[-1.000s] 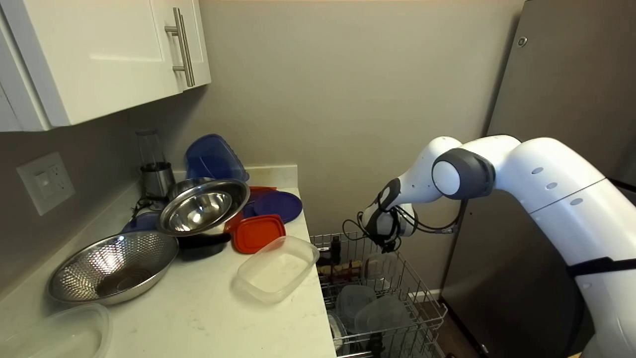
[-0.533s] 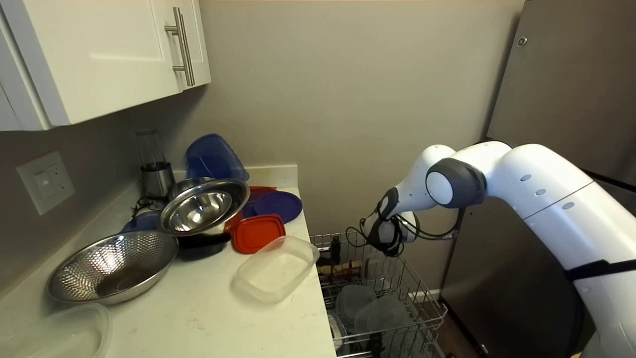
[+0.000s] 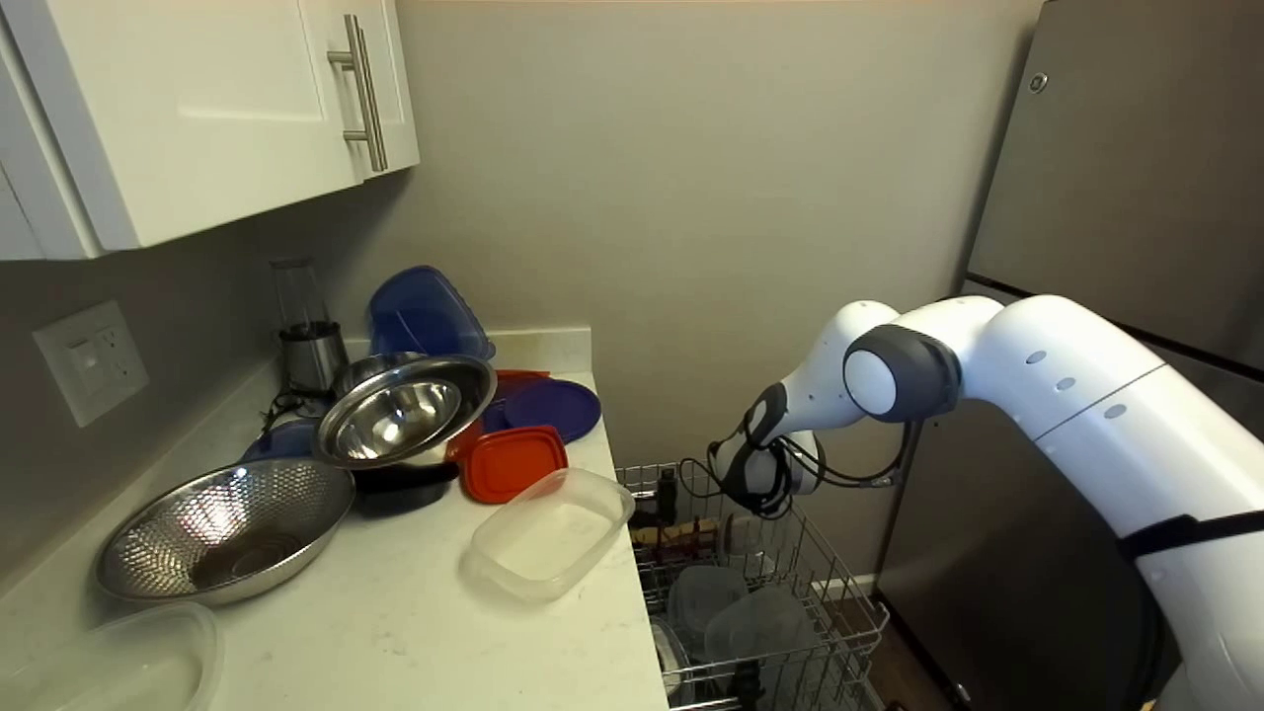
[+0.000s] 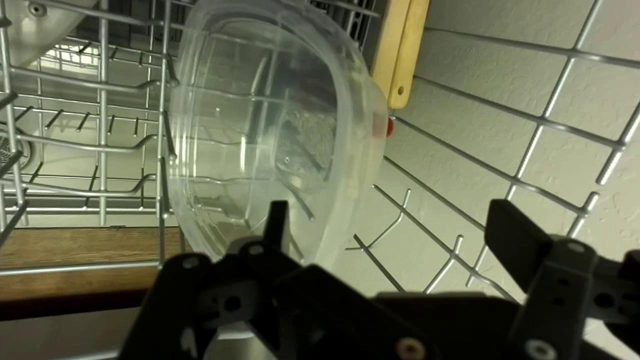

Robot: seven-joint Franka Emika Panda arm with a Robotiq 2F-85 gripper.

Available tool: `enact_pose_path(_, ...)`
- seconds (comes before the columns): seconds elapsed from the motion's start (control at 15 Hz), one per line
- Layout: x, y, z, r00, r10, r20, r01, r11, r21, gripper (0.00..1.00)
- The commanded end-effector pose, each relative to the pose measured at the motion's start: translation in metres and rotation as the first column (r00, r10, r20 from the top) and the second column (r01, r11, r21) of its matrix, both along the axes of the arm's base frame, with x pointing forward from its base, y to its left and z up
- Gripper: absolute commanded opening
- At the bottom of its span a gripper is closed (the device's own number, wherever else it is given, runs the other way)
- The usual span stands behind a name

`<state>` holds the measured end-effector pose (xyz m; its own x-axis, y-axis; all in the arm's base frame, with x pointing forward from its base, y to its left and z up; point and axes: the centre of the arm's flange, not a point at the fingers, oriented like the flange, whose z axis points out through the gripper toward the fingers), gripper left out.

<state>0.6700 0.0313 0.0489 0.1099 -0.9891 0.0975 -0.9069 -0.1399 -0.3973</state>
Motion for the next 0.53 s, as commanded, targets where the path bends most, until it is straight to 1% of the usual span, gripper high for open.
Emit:
enact_pose_path(0.0, 0.002, -0.001, -0.013, 0.999, -0.018, 0.045, 0.016, 1.0, 0.026, 1.0)
enact_pose_path(0.07, 0.003, 0.0, -0.016, 0.999, -0.018, 0.051, 0.017, 0.999, 0.037, 1.0)
enact_pose_path(0.13, 0.003, 0.0, -0.019, 0.998, -0.017, 0.056, 0.015, 0.999, 0.042, 0.98)
enact_pose_path(0.2, 0.004, 0.001, -0.022, 0.998, -0.018, 0.057, 0.016, 0.999, 0.047, 0.73)
enact_pose_path(0.27, 0.004, 0.001, -0.026, 0.998, -0.015, 0.057, 0.012, 0.998, 0.055, 0.73)
enact_pose_path(0.47, 0.004, 0.002, -0.032, 0.998, -0.021, 0.055, 0.017, 0.998, 0.066, 0.54)
